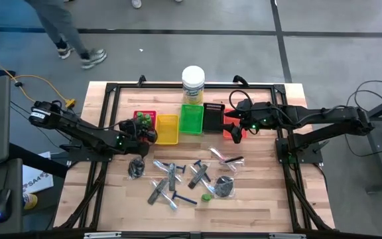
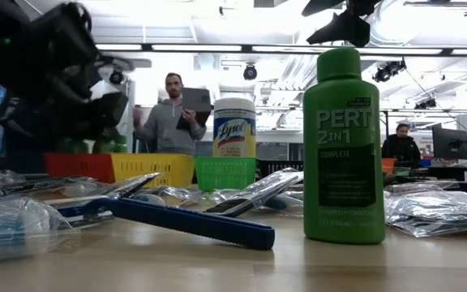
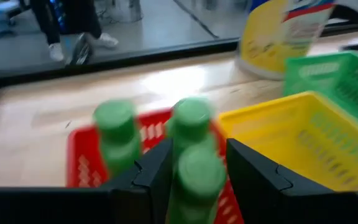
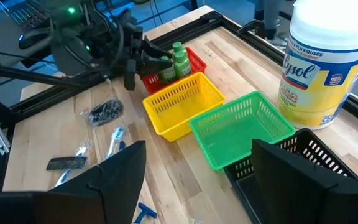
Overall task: Pick & Place Travel size toiletries
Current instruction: Put the green shampoo bottle into the red bin
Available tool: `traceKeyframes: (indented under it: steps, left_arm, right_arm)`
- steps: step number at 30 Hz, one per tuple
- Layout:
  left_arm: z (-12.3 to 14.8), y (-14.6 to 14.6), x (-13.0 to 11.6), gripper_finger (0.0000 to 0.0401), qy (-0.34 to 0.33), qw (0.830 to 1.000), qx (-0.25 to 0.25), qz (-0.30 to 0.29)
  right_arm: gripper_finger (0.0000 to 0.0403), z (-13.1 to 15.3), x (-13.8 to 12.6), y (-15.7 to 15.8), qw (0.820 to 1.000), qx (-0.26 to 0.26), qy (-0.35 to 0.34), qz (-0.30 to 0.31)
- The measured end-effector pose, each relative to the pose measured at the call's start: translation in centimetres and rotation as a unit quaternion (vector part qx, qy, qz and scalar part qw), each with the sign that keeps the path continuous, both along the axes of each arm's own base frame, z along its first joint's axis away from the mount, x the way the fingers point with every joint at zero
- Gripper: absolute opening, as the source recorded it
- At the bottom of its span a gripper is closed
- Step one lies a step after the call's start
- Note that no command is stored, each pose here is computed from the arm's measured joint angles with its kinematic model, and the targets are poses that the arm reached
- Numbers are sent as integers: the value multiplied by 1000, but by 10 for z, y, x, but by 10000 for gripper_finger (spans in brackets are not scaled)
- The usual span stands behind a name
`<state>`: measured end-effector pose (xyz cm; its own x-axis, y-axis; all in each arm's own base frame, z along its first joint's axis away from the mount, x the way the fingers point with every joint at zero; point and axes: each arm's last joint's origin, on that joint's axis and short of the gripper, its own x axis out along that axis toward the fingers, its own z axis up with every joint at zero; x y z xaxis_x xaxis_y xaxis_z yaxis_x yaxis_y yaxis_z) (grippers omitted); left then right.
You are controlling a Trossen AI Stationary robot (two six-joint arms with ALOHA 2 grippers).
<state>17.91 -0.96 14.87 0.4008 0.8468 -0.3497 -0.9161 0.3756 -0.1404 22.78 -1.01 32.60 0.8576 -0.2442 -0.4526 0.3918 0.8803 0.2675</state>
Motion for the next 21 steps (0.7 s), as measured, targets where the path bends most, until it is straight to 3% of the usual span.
traceKeyframes:
  steps: [21]
  left_arm:
    - [72, -6, 26, 144, 13, 998, 40, -46]
  right_arm:
    - [278, -2, 0, 3, 1000, 13, 8, 26]
